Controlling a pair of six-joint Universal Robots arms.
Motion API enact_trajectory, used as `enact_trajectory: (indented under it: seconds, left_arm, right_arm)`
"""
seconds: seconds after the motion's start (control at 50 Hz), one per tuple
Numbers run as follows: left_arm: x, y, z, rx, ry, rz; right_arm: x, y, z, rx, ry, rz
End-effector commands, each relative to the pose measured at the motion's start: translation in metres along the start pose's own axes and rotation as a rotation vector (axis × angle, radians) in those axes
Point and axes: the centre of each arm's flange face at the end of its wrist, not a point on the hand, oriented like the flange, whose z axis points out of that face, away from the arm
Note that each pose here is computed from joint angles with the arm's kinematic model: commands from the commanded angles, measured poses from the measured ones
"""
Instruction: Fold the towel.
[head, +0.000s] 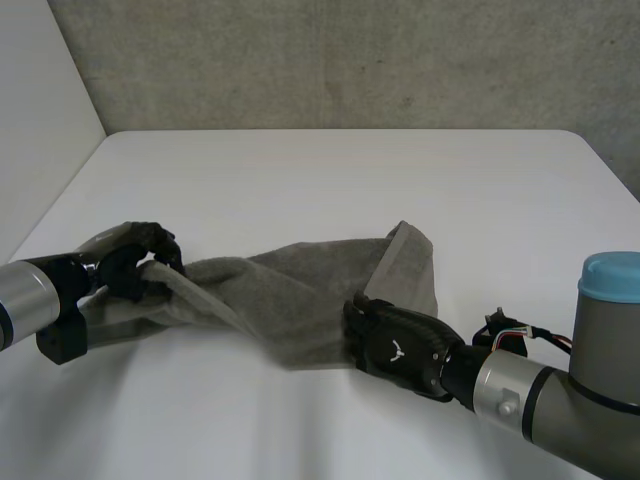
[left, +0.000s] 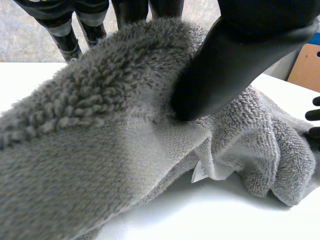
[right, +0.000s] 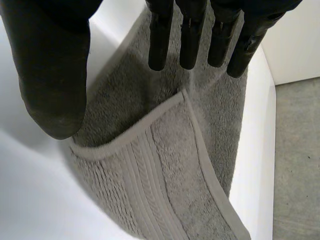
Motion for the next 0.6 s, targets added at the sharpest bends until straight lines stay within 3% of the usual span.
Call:
enact_trajectory:
  seconds: [0.02, 0.5, 0.56, 0.6]
  left_arm:
    - [0.000, 0.000, 0.000, 0.001, -0.001, 0.001]
    - [0.000, 0.000, 0.000, 0.002, -0.005, 0.002]
    - [0.002, -0.002, -0.003, 0.004, -0.003, 0.003]
    - [0.003, -0.003, -0.005, 0.011, 0.000, 0.007]
  right_arm:
    - [0.004, 0.017, 0.011, -0.033, 0.004, -0.050]
    - [0.031, 0.080, 0.004, -0.188, 0.117, -0.045]
    - [0.037, 0.076, -0.002, -0.184, 0.133, 0.053]
    - [0.056, 0.065, -0.013, -0.152, 0.205, 0.265]
